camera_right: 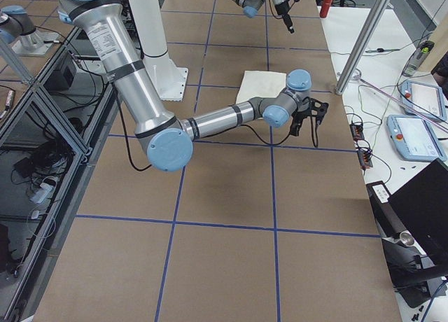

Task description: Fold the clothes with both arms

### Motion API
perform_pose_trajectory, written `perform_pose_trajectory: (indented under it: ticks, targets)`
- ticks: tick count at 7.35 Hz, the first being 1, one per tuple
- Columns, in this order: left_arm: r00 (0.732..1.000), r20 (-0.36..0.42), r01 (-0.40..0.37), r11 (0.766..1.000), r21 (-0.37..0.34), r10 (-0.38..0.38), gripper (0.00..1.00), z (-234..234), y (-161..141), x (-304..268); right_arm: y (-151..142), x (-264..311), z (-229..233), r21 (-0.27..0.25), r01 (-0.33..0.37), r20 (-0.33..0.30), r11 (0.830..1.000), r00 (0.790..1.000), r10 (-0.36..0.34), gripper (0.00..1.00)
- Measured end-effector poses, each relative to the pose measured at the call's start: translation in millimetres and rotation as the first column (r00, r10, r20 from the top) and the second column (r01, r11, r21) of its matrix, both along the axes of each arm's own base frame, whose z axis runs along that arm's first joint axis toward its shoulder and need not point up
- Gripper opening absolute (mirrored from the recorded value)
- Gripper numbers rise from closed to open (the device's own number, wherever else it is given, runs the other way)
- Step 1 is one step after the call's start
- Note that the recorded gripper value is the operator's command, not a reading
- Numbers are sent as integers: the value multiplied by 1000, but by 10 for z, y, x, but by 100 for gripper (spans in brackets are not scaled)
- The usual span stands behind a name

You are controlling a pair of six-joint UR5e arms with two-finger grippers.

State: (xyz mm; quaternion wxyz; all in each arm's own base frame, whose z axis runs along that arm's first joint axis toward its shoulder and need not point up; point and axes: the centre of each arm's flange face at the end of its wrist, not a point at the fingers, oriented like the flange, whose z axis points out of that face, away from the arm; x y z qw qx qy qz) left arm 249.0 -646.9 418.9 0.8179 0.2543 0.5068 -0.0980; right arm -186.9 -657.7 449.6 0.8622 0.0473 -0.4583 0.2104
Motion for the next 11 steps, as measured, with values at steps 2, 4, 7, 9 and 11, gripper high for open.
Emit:
perform_pose_trajectory:
  ticks: [2, 4, 7, 9, 11]
  targets:
    - [965, 256, -84, 990, 110, 53, 100, 649, -103, -1325, 61, 1235, 536, 104, 126, -76, 987, 990, -119, 100]
    - [923, 364, -165, 982, 86, 124, 100, 869, -135, -2453, 220, 1739, 792, 143, 210, -80, 967, 976, -201, 100]
    - [876, 418, -254, 967, -22, 240, 100, 696, 25, -3176, 429, 1464, 963, 156, 295, -131, 943, 952, -276, 100]
    - [853, 418, -304, 949, -84, 311, 100, 845, 226, -3203, 510, 1447, 951, 164, 300, -137, 940, 950, -280, 100]
    - [848, 421, -319, 944, -84, 323, 100, 1092, 677, -3168, 586, 1404, 960, 166, 308, -144, 937, 948, -286, 100]
